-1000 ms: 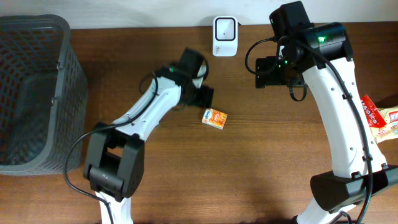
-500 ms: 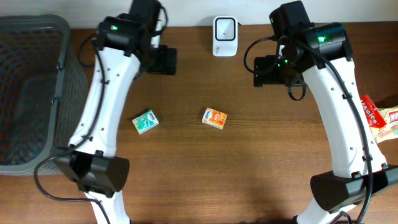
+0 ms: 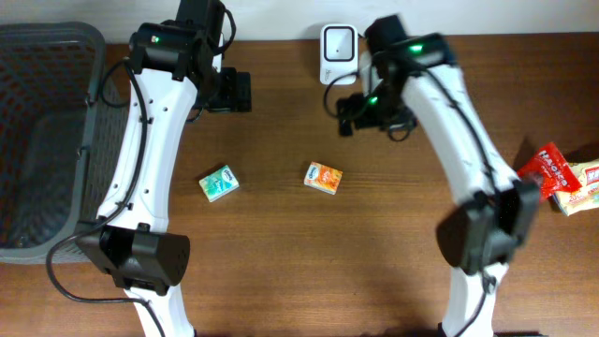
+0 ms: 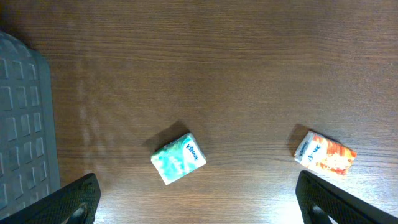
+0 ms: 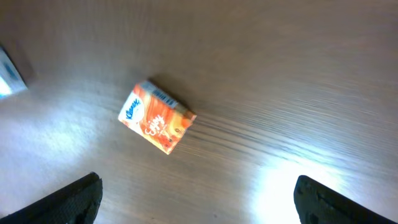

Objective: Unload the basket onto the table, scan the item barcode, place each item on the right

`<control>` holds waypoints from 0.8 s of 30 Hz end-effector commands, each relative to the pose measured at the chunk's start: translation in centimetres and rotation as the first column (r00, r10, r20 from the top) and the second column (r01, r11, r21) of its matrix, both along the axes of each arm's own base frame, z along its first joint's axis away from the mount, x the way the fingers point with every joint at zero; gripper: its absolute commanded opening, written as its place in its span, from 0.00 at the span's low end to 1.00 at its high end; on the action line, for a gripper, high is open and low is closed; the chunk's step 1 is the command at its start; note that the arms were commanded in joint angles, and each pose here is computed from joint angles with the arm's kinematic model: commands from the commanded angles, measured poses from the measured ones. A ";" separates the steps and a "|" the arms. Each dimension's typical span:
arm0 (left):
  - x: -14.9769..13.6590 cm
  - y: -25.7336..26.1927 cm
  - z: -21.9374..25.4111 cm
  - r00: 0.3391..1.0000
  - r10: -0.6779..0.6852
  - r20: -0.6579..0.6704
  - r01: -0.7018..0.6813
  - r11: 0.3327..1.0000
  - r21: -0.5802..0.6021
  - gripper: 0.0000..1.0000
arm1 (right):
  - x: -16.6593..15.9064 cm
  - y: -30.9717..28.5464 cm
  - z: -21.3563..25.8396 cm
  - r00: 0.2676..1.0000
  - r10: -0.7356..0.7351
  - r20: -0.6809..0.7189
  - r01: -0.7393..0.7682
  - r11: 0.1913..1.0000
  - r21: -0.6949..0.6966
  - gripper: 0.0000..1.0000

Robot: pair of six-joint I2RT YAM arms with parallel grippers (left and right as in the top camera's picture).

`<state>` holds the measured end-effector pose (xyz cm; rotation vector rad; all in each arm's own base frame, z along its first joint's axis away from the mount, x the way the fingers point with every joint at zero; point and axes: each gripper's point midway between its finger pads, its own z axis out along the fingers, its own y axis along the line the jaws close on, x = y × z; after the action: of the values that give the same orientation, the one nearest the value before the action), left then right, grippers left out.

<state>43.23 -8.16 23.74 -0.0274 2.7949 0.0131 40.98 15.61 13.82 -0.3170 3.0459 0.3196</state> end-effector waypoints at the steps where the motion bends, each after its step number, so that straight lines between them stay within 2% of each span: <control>1: 0.2 0.0 -0.6 1.000 0.010 -0.011 -0.010 1.000 0.008 0.99 | -1.5 3.6 -2.4 0.964 0.260 -0.053 -0.245 0.949 0.196 0.96; 3: 0.2 0.0 -0.6 1.000 0.010 -0.011 -0.010 1.000 0.008 0.99 | -1.7 4.4 -3.9 0.939 0.339 -0.060 -0.315 0.916 0.250 0.92; 6: 0.2 0.0 -0.6 1.000 0.010 -0.011 -0.010 1.000 0.008 0.99 | -1.7 4.4 -5.8 0.925 0.369 -0.086 -0.338 0.907 0.250 0.76; 10: 0.2 0.0 -0.6 1.000 0.010 -0.011 -0.010 1.000 0.008 0.99 | -2.2 4.7 -8.2 0.906 0.404 -0.124 -0.364 0.895 0.258 0.70; 12: 0.2 0.0 -0.6 1.000 0.010 -0.011 -0.010 1.000 0.008 0.99 | -2.4 5.1 -9.2 0.890 0.440 -0.120 -0.400 0.880 0.258 0.63; 18: 0.2 0.0 -0.6 1.000 0.010 -0.011 -0.010 1.000 0.008 0.99 | -3.1 5.9 -11.6 0.876 0.468 -0.114 -0.429 0.866 0.259 0.56; 24: 0.2 0.0 -0.6 1.000 0.010 -0.011 -0.010 1.000 0.008 0.99 | -3.7 5.7 -13.0 0.875 0.468 -0.127 -0.426 0.867 0.259 0.41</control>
<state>43.25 -8.16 23.75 -0.0313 2.7936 0.0126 38.10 21.16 1.69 -1.0221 3.0175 0.7258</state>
